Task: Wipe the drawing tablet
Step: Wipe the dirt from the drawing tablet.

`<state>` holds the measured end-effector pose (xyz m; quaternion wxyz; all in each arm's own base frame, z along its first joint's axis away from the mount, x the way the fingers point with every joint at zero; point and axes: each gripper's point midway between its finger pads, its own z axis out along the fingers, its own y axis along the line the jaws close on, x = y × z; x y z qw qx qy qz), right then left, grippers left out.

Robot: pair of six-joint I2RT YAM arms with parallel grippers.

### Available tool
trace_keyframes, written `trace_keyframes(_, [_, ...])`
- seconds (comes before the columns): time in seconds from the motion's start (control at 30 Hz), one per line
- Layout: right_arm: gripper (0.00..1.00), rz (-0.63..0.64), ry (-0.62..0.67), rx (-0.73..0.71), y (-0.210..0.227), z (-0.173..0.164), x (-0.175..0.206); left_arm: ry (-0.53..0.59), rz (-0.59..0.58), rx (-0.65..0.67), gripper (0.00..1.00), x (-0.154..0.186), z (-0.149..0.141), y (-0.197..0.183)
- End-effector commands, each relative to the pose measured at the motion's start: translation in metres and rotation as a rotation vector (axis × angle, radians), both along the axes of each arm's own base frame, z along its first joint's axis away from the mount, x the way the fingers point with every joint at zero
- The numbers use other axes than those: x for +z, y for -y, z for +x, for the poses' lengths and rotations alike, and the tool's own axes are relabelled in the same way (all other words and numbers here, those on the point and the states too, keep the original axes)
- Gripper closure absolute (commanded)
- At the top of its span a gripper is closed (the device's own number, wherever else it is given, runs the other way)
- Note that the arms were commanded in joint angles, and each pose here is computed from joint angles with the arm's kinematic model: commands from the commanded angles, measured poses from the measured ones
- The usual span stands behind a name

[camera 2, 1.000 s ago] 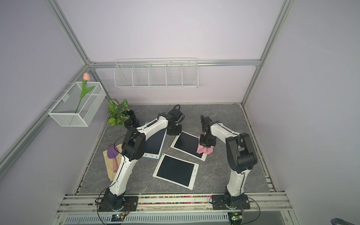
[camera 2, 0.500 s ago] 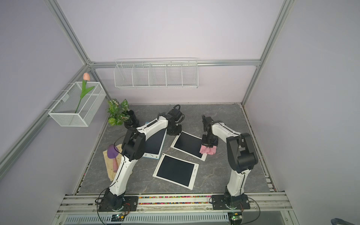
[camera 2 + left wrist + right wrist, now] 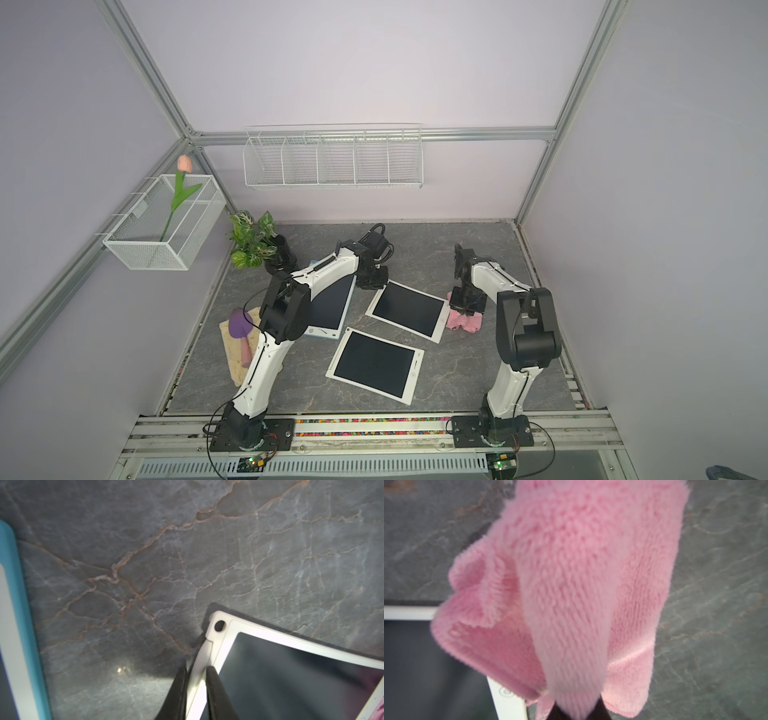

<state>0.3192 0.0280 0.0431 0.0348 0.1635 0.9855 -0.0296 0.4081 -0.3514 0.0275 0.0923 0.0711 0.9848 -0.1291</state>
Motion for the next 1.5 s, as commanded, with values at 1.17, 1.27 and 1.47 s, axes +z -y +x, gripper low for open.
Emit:
trace_keyframes(1.17, [0.93,0.066,-0.046,0.082,-0.037,0.026,-0.025,-0.123,0.082,-0.012,0.8,-0.041,-0.03,-0.013])
trace_keyframes(1.27, [0.93,0.053,-0.048,0.141,-0.055,0.012,-0.023,-0.123,0.083,-0.011,0.8,-0.042,-0.03,-0.013])
trace_keyframes(1.47, [0.93,0.034,-0.072,0.13,-0.045,-0.012,-0.028,-0.121,0.083,-0.007,0.8,-0.042,-0.029,-0.013])
